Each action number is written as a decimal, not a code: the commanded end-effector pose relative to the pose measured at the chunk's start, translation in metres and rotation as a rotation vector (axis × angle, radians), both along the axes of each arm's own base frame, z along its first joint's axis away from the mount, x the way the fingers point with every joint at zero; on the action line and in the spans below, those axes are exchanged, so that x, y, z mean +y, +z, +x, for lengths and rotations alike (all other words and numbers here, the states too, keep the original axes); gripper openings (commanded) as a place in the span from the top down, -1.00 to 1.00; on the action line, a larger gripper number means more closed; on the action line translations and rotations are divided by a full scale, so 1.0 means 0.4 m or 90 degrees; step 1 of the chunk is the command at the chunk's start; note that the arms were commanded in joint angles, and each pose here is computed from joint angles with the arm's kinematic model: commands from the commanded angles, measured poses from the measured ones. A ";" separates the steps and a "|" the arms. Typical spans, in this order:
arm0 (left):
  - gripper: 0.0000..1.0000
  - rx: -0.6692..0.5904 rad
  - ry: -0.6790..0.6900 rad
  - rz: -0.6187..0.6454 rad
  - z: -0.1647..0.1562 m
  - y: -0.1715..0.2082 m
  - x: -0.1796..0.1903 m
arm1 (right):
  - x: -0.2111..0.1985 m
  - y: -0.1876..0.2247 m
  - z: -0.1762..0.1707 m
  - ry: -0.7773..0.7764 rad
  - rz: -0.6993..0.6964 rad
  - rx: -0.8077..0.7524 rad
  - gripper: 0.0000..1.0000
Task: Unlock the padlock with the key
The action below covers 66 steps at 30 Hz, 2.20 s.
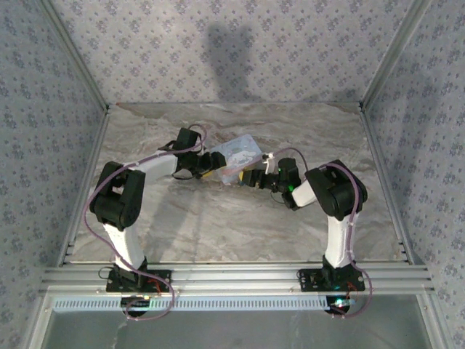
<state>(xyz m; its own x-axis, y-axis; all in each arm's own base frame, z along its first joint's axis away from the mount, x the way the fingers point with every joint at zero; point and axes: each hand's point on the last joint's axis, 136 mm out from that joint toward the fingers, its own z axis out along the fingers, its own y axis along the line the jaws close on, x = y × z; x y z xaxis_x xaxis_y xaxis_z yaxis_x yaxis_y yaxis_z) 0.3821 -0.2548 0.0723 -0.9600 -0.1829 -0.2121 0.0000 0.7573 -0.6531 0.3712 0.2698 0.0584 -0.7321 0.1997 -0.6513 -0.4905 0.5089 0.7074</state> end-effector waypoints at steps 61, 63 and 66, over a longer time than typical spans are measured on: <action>-0.43 0.066 0.013 0.066 -0.066 -0.069 0.044 | -0.065 0.013 0.037 -0.092 0.088 0.065 1.00; -0.43 0.066 0.014 0.065 -0.066 -0.068 0.045 | -0.067 0.015 0.038 -0.094 0.086 0.063 1.00; -0.43 0.063 0.014 0.064 -0.064 -0.064 0.044 | -0.073 0.015 0.038 -0.098 0.081 0.063 1.00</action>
<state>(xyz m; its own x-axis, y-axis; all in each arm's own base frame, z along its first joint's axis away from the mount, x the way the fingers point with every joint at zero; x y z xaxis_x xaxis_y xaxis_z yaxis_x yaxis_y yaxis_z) 0.3818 -0.2535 0.0728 -0.9584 -0.1858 -0.2167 -0.0008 0.7609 -0.6489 0.3803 0.2450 0.0535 -0.7761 0.3597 -0.5180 -0.3203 0.4827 0.8151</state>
